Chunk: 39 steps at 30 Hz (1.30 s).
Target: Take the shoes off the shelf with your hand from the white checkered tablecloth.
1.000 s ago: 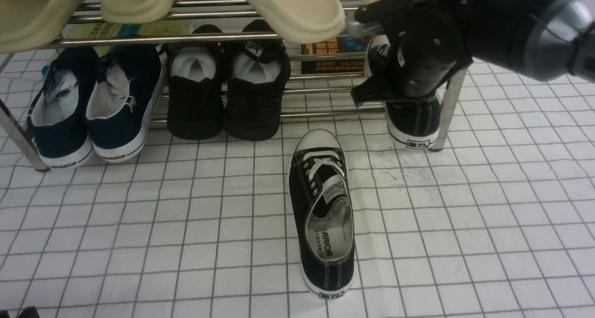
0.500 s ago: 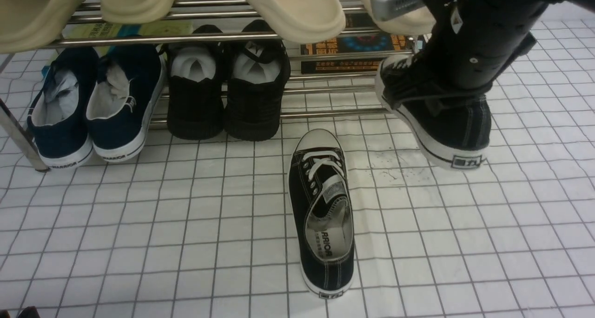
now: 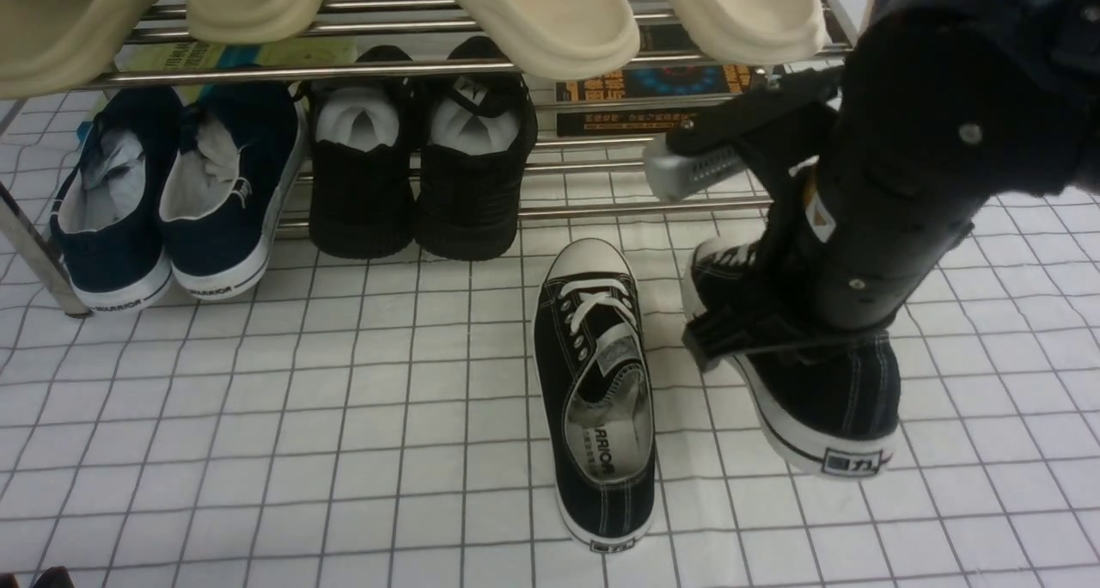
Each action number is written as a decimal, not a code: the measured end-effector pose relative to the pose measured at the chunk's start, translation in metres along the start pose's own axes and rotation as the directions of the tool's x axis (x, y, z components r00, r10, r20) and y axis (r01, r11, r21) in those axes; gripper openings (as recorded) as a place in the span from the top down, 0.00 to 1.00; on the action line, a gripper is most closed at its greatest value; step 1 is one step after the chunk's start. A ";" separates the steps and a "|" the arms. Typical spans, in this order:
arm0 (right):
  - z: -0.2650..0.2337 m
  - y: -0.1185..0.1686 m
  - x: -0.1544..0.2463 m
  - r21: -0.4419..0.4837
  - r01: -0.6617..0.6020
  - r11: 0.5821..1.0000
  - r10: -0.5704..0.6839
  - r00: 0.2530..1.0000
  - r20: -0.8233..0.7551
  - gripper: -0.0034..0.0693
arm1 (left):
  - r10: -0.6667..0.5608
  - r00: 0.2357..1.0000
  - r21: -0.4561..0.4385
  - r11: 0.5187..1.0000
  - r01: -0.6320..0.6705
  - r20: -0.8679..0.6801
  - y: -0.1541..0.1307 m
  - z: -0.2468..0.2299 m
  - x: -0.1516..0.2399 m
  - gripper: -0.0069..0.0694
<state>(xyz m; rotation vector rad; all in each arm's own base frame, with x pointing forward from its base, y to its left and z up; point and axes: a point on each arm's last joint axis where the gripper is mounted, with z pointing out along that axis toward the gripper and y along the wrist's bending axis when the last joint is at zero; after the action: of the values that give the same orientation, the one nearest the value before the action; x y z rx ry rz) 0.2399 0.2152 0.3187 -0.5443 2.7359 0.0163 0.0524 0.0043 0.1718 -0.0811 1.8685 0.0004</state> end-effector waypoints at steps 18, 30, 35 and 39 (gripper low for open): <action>0.060 0.003 -0.022 0.017 -0.045 0.999 0.045 0.998 0.053 0.94 | 0.000 1.000 0.000 1.000 0.000 0.000 0.000 0.000 0.000 0.60; 0.084 0.001 -0.024 0.015 -0.087 0.996 0.087 0.996 -0.011 0.94 | 0.000 1.000 0.000 1.000 0.000 0.000 0.000 0.000 0.000 0.60; 0.085 0.007 -0.024 -0.038 -0.122 0.992 0.121 0.992 -0.018 0.93 | 0.000 1.000 0.000 1.000 0.000 0.000 0.000 0.000 0.000 0.60; 0.085 0.009 -0.023 -0.070 -0.151 0.986 0.149 0.988 -0.037 0.91 | 0.000 1.000 0.000 1.000 0.000 0.000 0.000 0.000 0.000 0.60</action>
<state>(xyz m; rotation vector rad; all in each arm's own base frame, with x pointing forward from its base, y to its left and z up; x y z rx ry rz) 0.2849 0.2388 0.2465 -0.3589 2.8102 0.1457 0.0524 0.0043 0.1718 -0.0811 1.8685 0.0004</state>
